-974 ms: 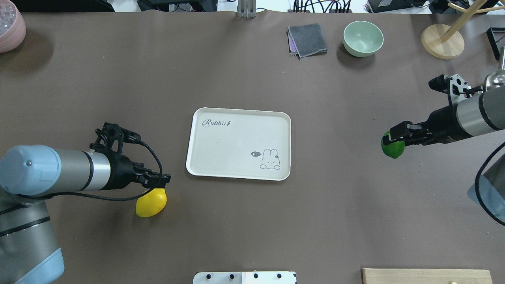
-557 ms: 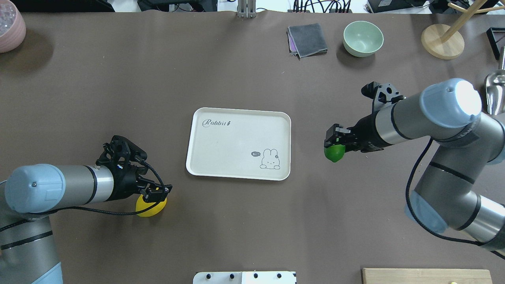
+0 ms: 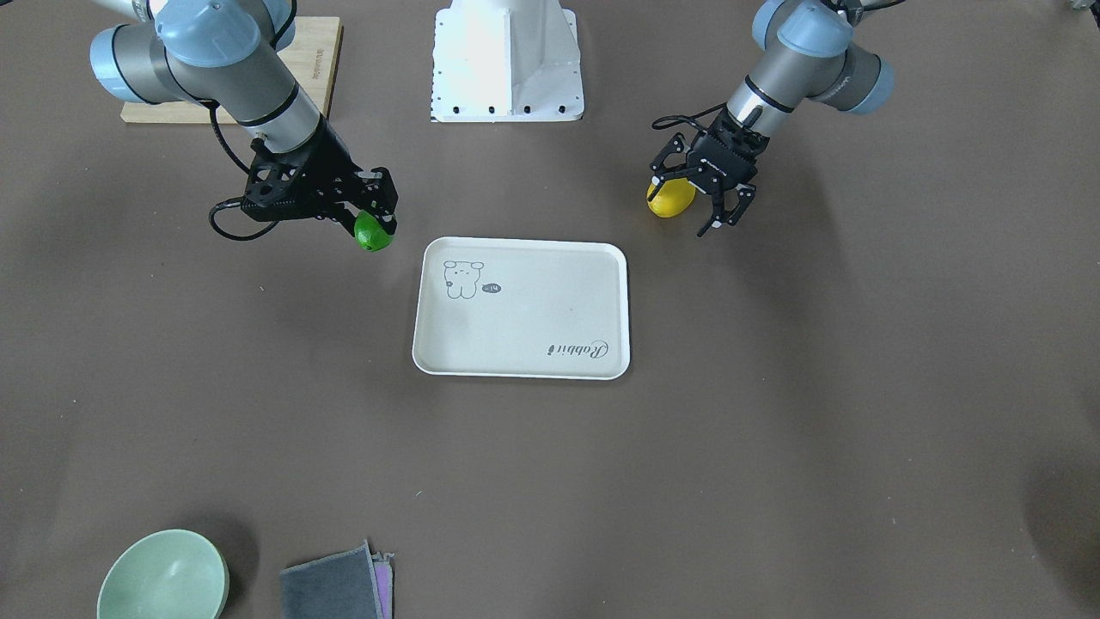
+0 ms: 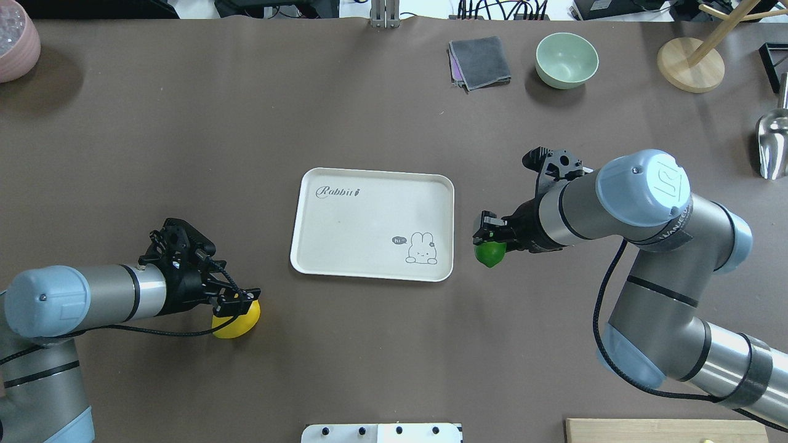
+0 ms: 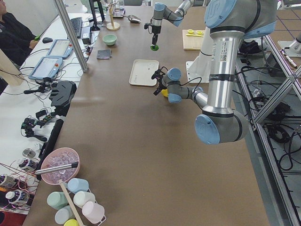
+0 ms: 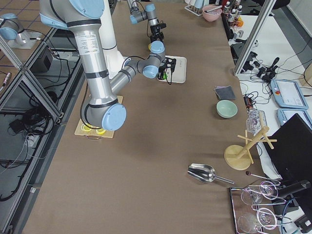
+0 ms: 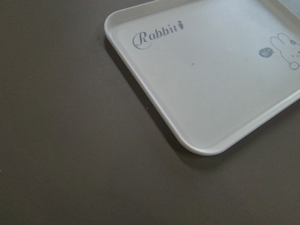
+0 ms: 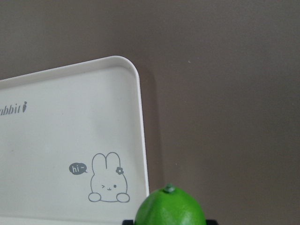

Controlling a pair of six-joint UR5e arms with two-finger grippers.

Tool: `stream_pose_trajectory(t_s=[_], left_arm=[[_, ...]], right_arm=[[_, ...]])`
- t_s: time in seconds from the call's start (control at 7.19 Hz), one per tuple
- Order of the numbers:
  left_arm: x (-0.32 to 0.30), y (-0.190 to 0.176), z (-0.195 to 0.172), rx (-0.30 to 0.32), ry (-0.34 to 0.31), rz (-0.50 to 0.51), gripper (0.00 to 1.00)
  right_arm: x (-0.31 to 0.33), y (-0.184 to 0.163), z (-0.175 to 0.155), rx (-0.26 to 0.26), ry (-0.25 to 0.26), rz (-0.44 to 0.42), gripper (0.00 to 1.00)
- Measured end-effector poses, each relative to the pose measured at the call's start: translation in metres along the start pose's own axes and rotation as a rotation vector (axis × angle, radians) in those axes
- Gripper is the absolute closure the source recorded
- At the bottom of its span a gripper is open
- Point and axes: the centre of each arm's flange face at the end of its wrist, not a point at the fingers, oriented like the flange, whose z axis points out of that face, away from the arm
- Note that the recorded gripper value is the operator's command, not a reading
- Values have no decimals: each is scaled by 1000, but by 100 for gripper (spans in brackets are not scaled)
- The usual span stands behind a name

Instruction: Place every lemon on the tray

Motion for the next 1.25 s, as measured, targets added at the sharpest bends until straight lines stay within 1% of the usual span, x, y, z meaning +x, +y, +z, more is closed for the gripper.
stream_pose_trajectory(t_s=[0.28,0.56,0.83,0.97,1.25], left_arm=[[13,5,1,-20,36,-51,3],[21,14,4,-38,49,-60,3],[21,17,4,-44,49,-56,3],[21,17,5,-44,48,-54,5],[18,21,5,-50,41,-51,23]], right_arm=[[-5,0,1,0,0,-1,100],[-21,-3,8,4,8,0,100],[-54,-11,29,20,22,-1,100],[-65,-15,40,25,30,0,100],[-78,-19,55,35,43,0,100]])
